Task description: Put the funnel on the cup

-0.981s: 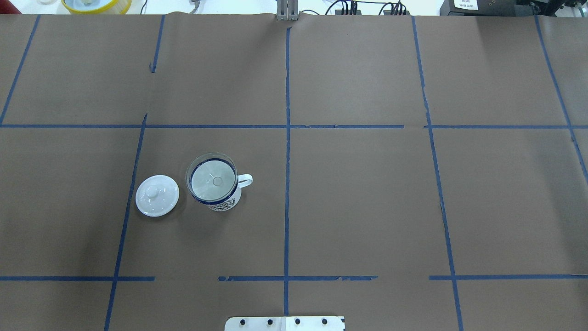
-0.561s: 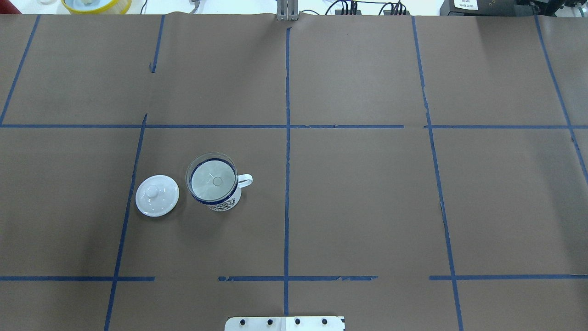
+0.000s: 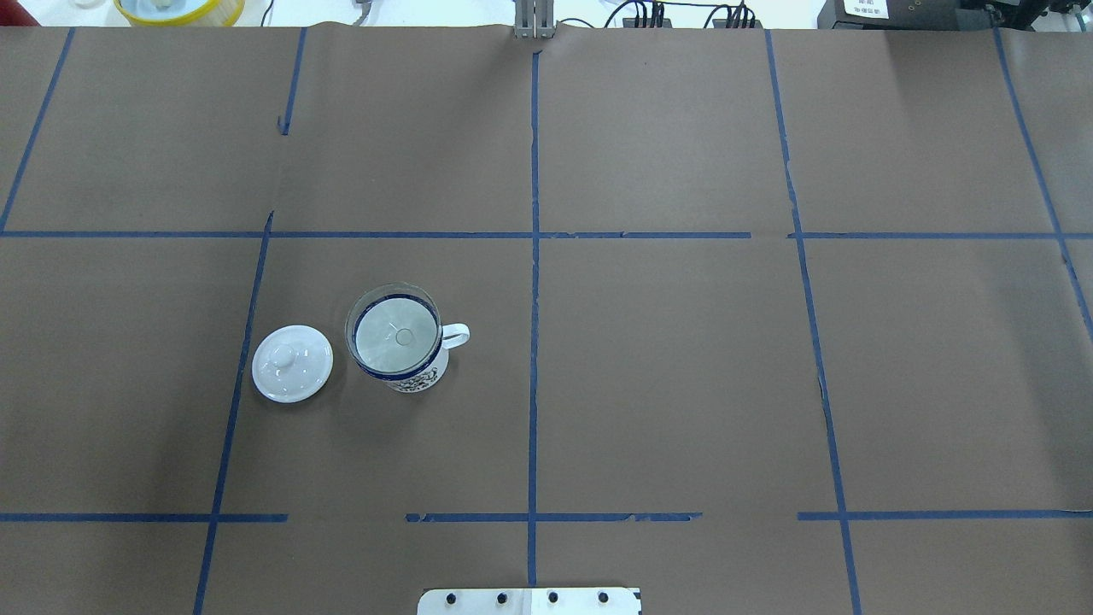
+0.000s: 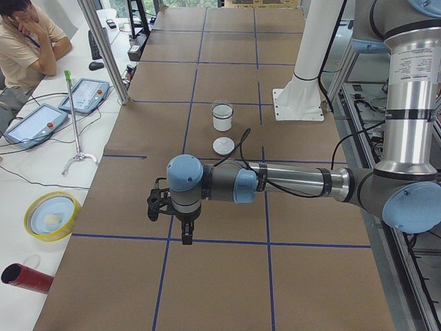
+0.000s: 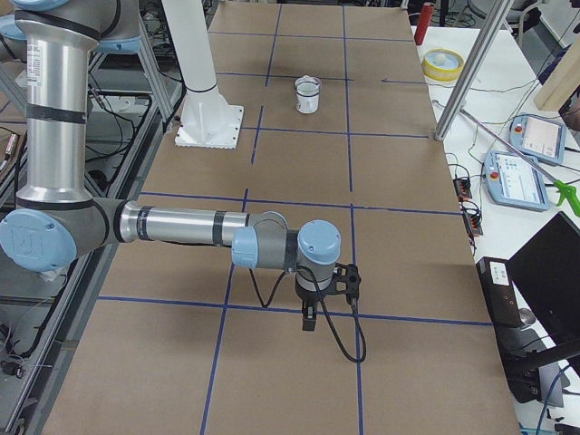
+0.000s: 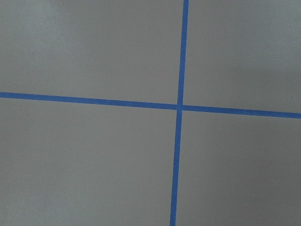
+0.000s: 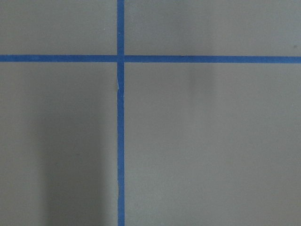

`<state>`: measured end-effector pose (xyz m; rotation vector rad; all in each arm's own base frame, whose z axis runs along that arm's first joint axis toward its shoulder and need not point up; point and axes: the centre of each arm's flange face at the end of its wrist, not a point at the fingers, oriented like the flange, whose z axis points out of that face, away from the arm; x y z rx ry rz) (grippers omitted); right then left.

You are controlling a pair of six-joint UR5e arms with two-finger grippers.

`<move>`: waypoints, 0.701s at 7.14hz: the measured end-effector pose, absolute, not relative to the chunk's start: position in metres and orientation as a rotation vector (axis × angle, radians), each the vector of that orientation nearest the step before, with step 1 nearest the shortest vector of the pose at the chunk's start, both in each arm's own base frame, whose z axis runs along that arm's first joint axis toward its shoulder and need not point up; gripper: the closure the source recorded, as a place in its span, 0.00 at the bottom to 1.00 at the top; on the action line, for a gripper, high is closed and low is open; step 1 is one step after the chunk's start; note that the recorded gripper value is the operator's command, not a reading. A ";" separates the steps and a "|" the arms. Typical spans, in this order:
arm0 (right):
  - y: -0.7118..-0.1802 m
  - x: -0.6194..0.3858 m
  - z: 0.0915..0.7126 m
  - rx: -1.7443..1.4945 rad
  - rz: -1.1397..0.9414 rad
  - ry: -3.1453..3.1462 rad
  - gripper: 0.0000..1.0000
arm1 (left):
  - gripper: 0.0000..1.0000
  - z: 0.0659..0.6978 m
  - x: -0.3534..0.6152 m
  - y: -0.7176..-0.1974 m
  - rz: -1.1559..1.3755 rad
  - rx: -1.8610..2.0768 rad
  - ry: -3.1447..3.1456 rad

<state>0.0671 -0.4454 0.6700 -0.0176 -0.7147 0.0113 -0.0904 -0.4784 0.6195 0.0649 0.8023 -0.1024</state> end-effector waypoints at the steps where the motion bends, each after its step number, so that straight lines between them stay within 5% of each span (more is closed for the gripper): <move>1: -0.445 0.067 0.670 -0.018 0.011 -0.715 0.00 | 0.00 0.620 -0.090 -0.479 -0.102 0.065 0.802; 5: -0.445 0.067 0.670 -0.018 0.011 -0.715 0.00 | 0.00 0.622 -0.090 -0.476 -0.105 0.057 0.803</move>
